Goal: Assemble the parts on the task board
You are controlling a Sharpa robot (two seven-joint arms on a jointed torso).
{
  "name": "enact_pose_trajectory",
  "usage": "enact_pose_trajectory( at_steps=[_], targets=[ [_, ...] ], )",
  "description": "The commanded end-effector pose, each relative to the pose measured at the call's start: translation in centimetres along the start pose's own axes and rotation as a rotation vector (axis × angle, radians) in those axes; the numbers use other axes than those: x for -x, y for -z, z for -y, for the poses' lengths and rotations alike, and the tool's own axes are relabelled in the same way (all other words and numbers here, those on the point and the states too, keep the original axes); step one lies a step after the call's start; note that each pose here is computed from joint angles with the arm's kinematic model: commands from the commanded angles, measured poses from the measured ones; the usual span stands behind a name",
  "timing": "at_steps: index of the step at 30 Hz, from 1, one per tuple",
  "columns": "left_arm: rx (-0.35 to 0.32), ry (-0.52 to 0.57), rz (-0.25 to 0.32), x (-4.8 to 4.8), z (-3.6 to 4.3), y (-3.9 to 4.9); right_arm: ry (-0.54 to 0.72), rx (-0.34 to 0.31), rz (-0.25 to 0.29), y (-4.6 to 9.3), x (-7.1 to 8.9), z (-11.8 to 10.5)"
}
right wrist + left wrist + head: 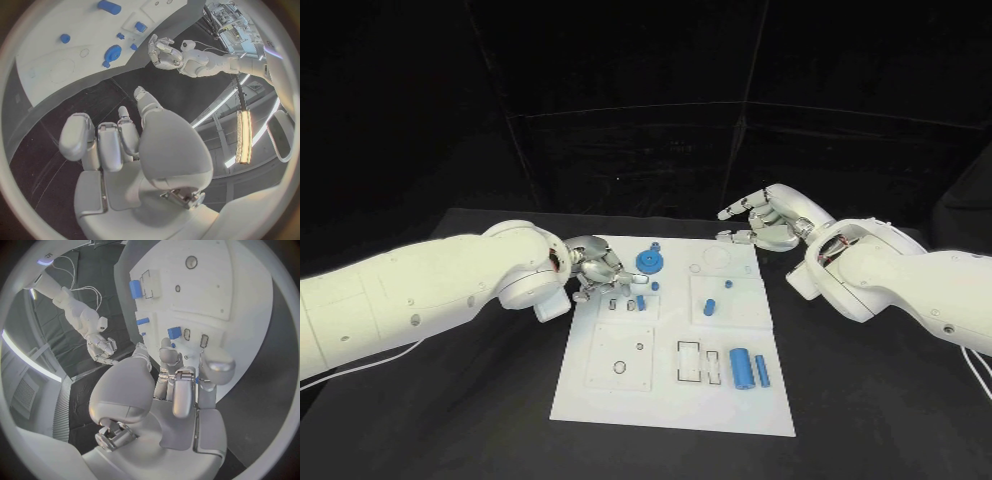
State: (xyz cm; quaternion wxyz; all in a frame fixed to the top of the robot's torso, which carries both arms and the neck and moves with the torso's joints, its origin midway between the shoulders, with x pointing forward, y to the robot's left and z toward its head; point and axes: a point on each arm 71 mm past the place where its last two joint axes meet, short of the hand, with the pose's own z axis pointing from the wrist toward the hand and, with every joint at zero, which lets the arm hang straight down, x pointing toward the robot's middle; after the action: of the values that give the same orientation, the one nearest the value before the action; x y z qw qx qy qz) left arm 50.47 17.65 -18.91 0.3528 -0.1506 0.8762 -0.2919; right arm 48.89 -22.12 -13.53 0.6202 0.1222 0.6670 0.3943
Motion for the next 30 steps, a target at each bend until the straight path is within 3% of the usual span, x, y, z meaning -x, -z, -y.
enact_pose_trajectory(
  at_steps=[1, 14, 30],
  targets=[
    [0.101, -0.136, -0.007, -0.09, -0.04, -0.42, -0.017, -0.025, -0.005, 0.0, 0.2, 0.1],
    [0.13, -0.223, -0.025, -0.88, 1.75, -2.14, -0.009, -0.042, -0.003, -0.2, 0.2, 0.3],
    [0.145, -0.273, -0.042, -1.05, 2.62, -3.05, -0.005, -0.057, -0.007, -0.3, 0.2, 0.4]
  ],
)
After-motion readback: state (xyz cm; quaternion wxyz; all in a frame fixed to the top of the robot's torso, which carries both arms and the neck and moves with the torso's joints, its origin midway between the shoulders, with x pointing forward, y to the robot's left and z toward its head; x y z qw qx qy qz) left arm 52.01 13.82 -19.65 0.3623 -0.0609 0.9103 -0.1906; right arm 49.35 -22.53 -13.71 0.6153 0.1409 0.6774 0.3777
